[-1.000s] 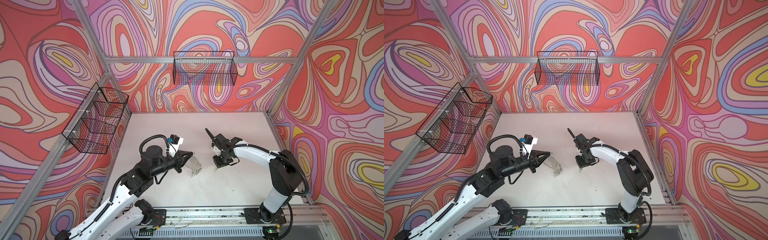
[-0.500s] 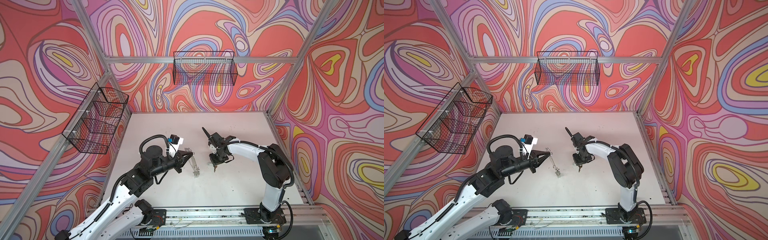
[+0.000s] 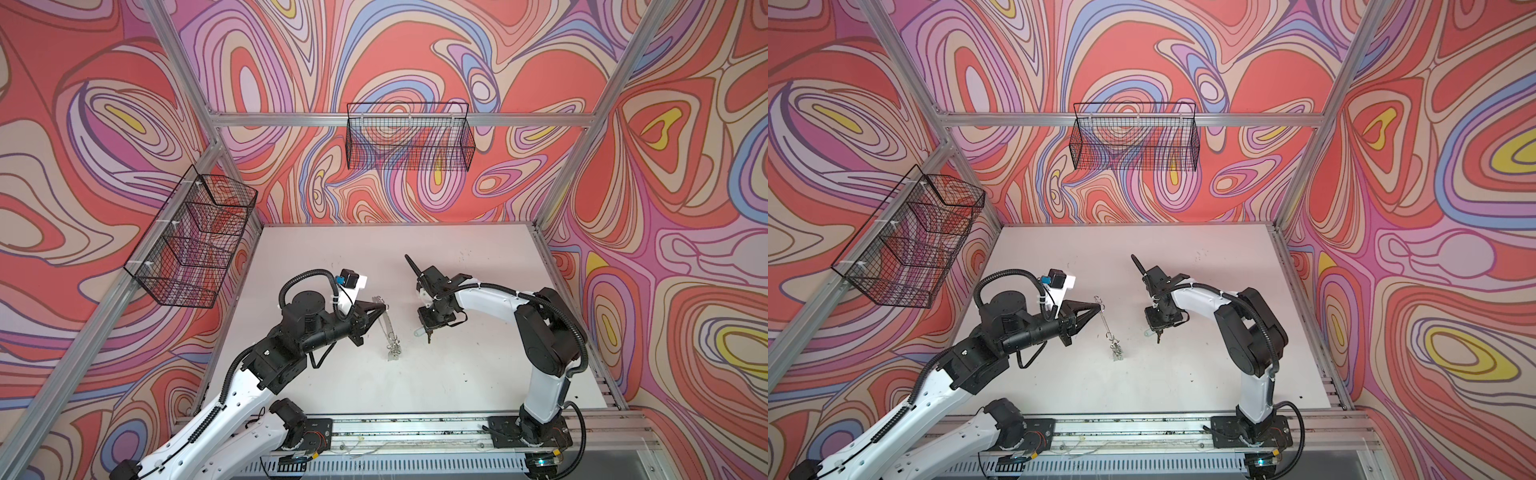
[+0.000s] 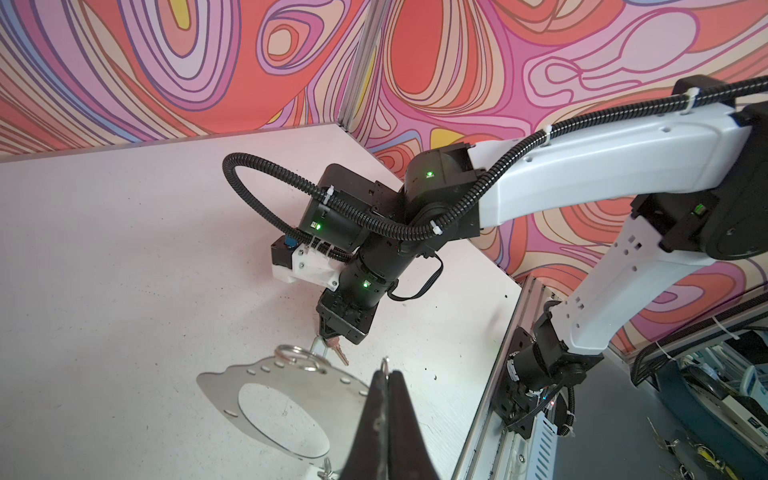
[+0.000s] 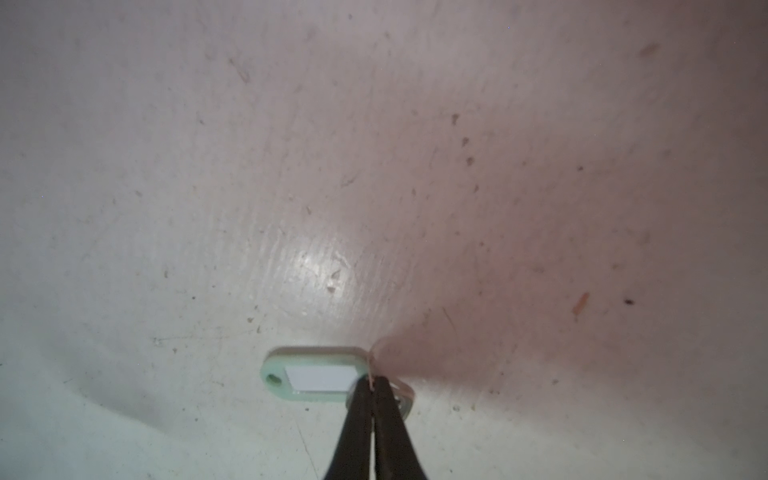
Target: Put the keys on the keyring
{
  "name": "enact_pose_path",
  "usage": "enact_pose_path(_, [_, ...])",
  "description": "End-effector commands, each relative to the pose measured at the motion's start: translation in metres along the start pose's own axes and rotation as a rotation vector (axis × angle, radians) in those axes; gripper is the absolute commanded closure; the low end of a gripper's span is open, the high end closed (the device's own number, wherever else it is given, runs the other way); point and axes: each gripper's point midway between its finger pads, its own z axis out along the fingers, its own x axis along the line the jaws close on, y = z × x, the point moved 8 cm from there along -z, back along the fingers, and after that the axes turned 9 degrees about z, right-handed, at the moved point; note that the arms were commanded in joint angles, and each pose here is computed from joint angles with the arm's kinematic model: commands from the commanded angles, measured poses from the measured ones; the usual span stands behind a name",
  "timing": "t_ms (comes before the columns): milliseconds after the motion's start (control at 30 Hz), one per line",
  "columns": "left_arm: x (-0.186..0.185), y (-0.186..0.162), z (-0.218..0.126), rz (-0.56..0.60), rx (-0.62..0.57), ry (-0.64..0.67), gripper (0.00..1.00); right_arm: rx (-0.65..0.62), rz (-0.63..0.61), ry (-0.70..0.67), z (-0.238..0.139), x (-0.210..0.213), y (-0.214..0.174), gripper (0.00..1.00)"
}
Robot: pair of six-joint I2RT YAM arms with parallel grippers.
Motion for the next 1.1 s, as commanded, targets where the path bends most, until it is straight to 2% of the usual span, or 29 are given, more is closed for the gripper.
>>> enact_pose_path(0, [-0.003, 0.007, -0.002, 0.012, -0.049, -0.014, 1.0, -0.006, 0.01, -0.002, 0.001, -0.003, -0.001, 1.0])
enact_pose_path(200, [-0.003, 0.007, -0.002, 0.013, -0.05, -0.011, 1.0, -0.052, 0.006, 0.011, -0.008, -0.002, -0.001, 1.0])
enact_pose_path(300, [-0.002, 0.007, -0.001, 0.015, -0.047, -0.007, 1.0, -0.126, -0.012, 0.041, -0.019, -0.001, 0.0, 1.0])
enact_pose_path(733, [-0.004, 0.02, -0.003, 0.057, -0.074, 0.007, 1.0, -0.649, -0.176, 0.287, -0.123, 0.012, -0.014, 1.0])
enact_pose_path(833, [-0.006, 0.024, -0.005, 0.102, -0.067, -0.004, 1.0, -0.742, -0.263, 0.368, -0.143, 0.02, -0.019, 1.0])
enact_pose_path(967, [-0.012, 0.026, -0.006, 0.217, -0.05, -0.056, 1.0, -0.924, -0.299, 0.456, -0.176, 0.022, -0.029, 1.0])
enact_pose_path(1067, [-0.015, 0.023, -0.007, 0.303, -0.055, -0.087, 1.0, -0.986, -0.365, 0.486, -0.196, 0.025, -0.036, 1.0])
